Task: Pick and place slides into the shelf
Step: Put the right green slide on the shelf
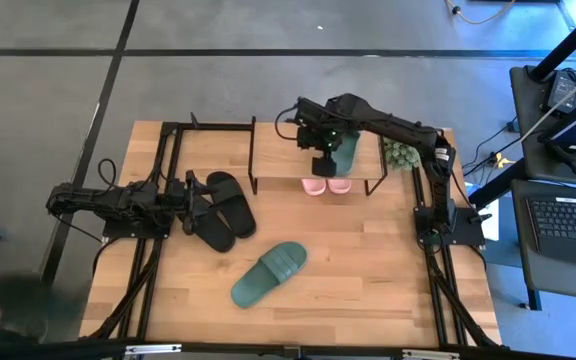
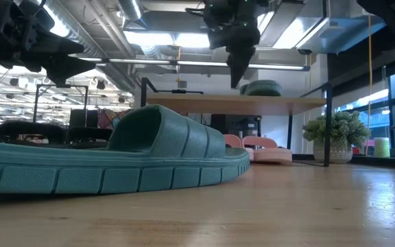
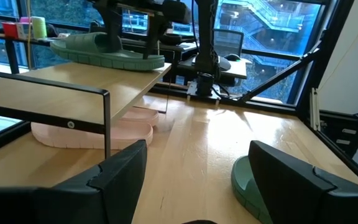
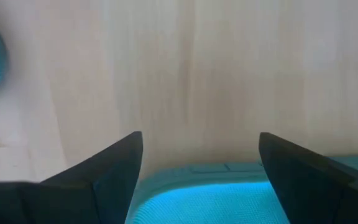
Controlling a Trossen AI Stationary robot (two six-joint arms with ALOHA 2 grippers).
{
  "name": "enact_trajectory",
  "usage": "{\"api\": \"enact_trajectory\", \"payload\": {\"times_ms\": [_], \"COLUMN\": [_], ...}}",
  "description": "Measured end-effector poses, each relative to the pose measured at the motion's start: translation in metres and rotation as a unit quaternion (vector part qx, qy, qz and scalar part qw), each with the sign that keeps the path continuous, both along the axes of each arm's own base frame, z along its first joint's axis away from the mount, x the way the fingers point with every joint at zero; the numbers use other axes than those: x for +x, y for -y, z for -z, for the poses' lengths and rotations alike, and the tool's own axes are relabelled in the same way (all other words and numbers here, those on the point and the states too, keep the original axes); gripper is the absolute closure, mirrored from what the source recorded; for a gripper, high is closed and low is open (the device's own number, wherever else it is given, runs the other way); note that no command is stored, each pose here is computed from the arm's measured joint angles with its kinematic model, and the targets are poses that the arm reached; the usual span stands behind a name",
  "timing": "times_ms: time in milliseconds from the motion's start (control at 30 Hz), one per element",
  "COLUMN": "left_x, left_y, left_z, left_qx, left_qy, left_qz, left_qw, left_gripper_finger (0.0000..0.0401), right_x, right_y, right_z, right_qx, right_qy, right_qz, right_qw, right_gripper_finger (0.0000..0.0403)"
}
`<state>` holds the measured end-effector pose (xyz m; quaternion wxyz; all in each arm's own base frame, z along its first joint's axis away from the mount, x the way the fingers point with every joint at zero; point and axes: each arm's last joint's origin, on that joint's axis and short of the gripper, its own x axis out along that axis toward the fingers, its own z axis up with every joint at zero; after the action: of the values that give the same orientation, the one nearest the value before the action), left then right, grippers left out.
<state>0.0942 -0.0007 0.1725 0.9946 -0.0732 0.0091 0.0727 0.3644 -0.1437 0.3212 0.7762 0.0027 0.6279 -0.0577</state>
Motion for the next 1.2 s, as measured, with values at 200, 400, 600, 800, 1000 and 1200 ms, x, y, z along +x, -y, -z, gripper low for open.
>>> {"api": "enact_trajectory", "payload": {"times_ms": [200, 400, 600, 800, 1000, 1200], "left_x": [0.0, 0.0, 0.0, 0.0, 0.0, 0.0], "left_y": [0.0, 0.0, 0.0, 0.0, 0.0, 0.0], "left_z": [0.0, 0.0, 0.0, 0.0, 0.0, 0.0], "left_qx": [0.0, 0.0, 0.0, 0.0, 0.0, 0.0], "left_qy": [0.0, 0.0, 0.0, 0.0, 0.0, 0.0], "left_qz": [0.0, 0.0, 0.0, 0.0, 0.0, 0.0], "left_qw": [1.0, 1.0, 1.0, 1.0, 1.0, 1.0], "left_gripper_finger": [0.0128, 0.0128, 0.0128, 0.0128, 0.0128, 0.0128], "right_x": [-0.002, -0.002, -0.001, 0.001, -0.003, -0.005], "right_y": [-0.001, -0.001, 0.0, -0.001, -0.002, -0.003], "right_z": [0.0, 0.0, 0.0, 0.009, 0.026, 0.027], "right_qx": [0.003, 0.003, 0.002, 0.017, 0.033, 0.039], "right_qy": [-0.01, -0.011, -0.008, -0.004, -0.038, -0.052], "right_qz": [0.001, 0.0, -0.002, -0.017, -0.02, -0.02], "right_qw": [1.0, 1.0, 1.0, 1.0, 0.999, 0.998], "right_gripper_finger": [0.0083, 0.0083, 0.0083, 0.0083, 0.0083, 0.0083]}}
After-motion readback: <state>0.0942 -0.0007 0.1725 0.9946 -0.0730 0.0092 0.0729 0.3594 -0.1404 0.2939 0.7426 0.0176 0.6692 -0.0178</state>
